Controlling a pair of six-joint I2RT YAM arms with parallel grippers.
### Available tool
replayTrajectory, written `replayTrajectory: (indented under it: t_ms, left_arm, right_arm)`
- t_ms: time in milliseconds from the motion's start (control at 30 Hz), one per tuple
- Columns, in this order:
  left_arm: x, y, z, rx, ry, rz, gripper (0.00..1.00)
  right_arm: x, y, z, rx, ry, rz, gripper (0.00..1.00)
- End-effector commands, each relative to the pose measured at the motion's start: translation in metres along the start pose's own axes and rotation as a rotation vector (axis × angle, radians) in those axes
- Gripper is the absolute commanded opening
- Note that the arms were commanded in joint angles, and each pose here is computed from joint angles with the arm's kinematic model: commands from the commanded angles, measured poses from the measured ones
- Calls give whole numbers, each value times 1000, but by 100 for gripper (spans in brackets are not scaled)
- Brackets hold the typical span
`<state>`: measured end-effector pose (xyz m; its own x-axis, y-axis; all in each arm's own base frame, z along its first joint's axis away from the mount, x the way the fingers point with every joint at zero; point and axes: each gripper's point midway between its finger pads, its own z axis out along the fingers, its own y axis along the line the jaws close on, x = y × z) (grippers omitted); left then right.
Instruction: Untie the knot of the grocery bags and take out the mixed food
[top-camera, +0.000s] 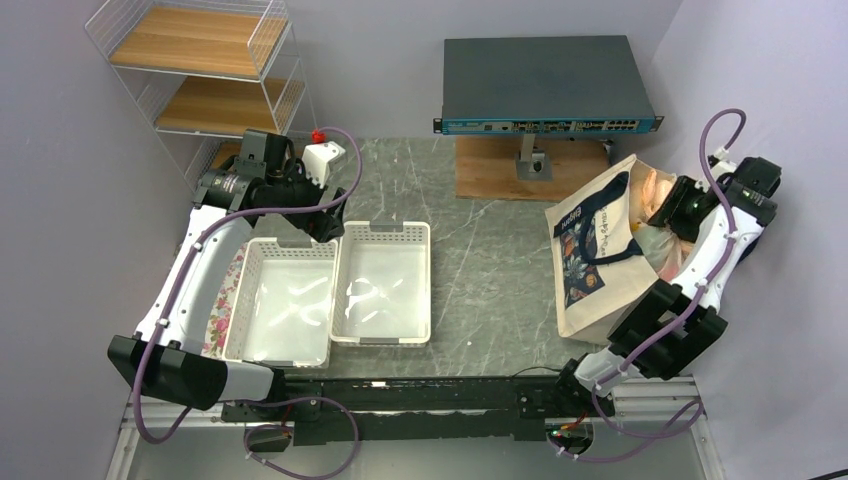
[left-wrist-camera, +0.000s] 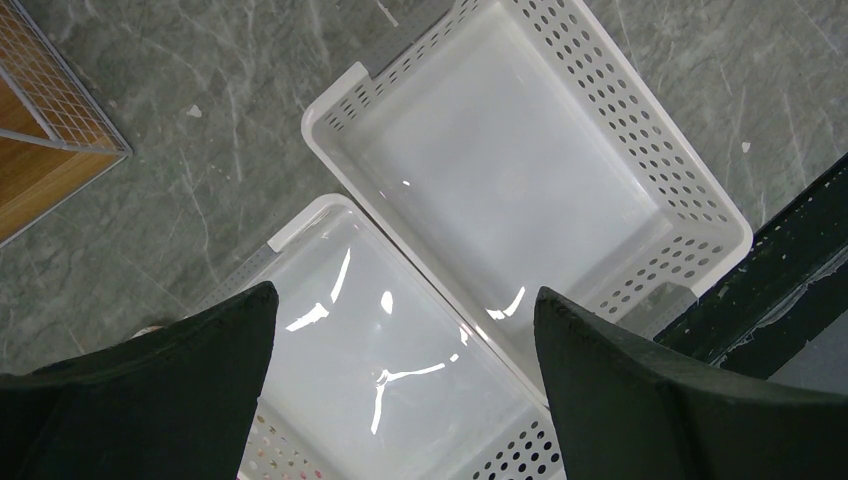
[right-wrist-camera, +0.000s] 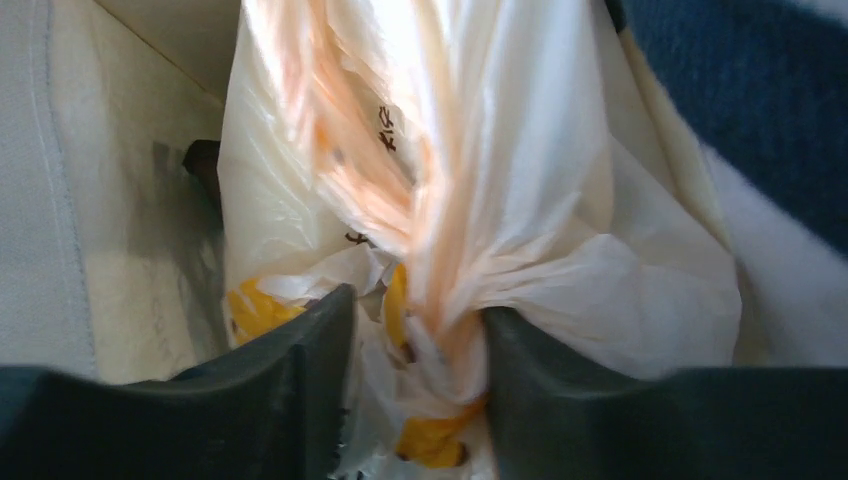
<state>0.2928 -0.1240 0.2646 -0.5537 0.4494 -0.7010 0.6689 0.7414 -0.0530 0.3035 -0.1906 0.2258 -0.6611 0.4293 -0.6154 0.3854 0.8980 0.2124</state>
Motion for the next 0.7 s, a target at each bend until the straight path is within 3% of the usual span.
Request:
replayTrajectory:
  t_ms: [0, 67, 100, 400, 667]
  left_arm:
    - [-8, -5, -10, -2, -43, 28, 99]
    - [-8, -5, -9, -2, -45, 27, 99]
    - [-8, -4, -9, -3, -47, 29, 100]
    - [-16, -2, -6, -3, -53, 38, 99]
    - [-21, -2, -4, 3, -57, 39, 99]
  right_arm:
    - [-12, 20, -7, -104, -78, -3, 34]
    - [-23, 26, -18, -110, -138, -29, 5]
    - [-29, 28, -25, -108, -170, -38, 0]
    - [-86, 59, -109, -109, -491, -119, 0]
    - [-124, 81, -175, -104, -681, -155, 0]
